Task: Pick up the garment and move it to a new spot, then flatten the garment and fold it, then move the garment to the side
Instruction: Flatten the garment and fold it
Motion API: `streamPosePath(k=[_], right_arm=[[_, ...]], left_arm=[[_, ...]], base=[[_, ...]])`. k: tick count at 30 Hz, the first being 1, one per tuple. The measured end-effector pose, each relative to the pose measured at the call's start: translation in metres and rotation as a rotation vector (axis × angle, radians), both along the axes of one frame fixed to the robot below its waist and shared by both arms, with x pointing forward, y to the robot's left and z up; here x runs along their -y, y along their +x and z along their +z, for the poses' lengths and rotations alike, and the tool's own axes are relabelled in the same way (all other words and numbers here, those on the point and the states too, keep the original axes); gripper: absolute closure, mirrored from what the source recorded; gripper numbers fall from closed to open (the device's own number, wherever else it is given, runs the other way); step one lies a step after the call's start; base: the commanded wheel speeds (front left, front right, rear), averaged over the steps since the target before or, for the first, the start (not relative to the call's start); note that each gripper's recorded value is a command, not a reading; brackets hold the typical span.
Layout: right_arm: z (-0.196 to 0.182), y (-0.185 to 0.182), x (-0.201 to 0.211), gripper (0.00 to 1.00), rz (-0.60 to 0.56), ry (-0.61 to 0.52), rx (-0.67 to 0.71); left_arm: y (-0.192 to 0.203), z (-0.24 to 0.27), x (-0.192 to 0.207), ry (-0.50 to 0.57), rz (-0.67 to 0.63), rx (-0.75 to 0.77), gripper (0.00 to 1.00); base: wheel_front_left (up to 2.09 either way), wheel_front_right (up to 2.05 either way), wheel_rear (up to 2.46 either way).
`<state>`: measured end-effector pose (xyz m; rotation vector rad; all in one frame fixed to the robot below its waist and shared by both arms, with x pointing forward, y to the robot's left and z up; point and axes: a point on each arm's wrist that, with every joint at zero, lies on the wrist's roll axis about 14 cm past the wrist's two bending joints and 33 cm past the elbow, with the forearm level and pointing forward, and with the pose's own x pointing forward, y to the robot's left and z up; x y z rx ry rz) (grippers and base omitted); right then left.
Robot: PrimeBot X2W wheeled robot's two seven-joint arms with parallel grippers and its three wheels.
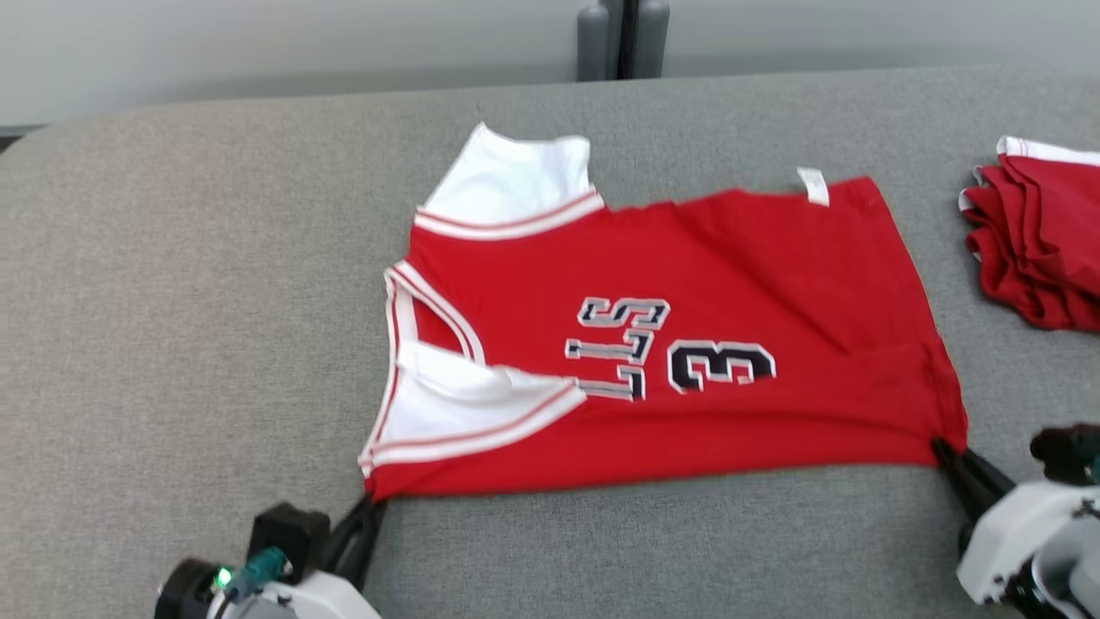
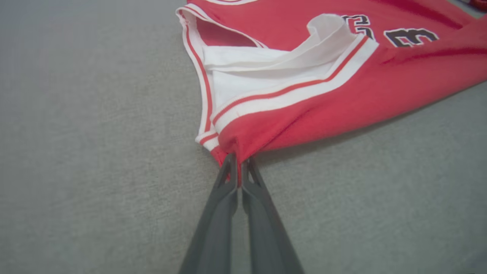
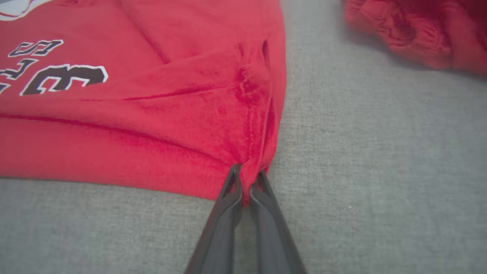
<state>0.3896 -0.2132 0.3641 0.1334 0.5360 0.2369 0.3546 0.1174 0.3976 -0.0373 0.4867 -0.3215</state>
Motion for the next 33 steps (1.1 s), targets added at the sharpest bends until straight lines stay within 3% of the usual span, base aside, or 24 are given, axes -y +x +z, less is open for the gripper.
streamPosePath(k=[6, 11, 12, 13, 14, 15, 22, 33], right_arm=[[-0.007, -0.035, 0.011, 1.0, -0.007, 0.0, -0.044], [-0.007, -0.046, 0.013, 1.0, -0.008, -0.003, -0.052], [-0.005, -0.047, 0.013, 0.97, -0.012, -0.002, -0.045], [-0.004, -0.046, 0.013, 0.66, -0.014, -0.002, -0.038], [-0.003, -0.045, 0.014, 0.22, -0.017, -0.005, -0.031], [-0.002, -0.044, 0.015, 0.0, -0.024, -0.007, -0.024], [0.024, -0.022, 0.034, 0.0, -0.074, -0.044, 0.089], [0.101, 0.013, 0.005, 0.0, -0.065, -0.058, 0.432]], left_arm=[[-0.039, -0.001, 0.007, -0.032, -0.002, -0.104, 1.0], [-0.046, 0.004, 0.006, -0.03, 0.0, -0.11, 1.0], [-0.048, 0.004, 0.004, -0.027, 0.009, -0.115, 1.0], [-0.048, 0.003, 0.004, -0.029, 0.013, -0.12, 0.98], [-0.049, 0.002, 0.004, -0.037, 0.02, -0.135, 0.51], [-0.051, 0.0, 0.004, -0.045, 0.025, -0.153, 0.0], [-0.033, 0.017, -0.009, -0.072, 0.11, -0.076, 0.0], [0.027, 0.097, -0.026, -0.204, 0.269, 0.327, 0.0]], base=[[0.0, 0.0, 0.0], [0.0, 0.0, 0.0], [0.0, 0.0, 0.0], [0.0, 0.0, 0.0], [0.0, 0.0, 0.0], [0.0, 0.0, 0.0], [0.0, 0.0, 0.0], [0.0, 0.0, 0.0]])
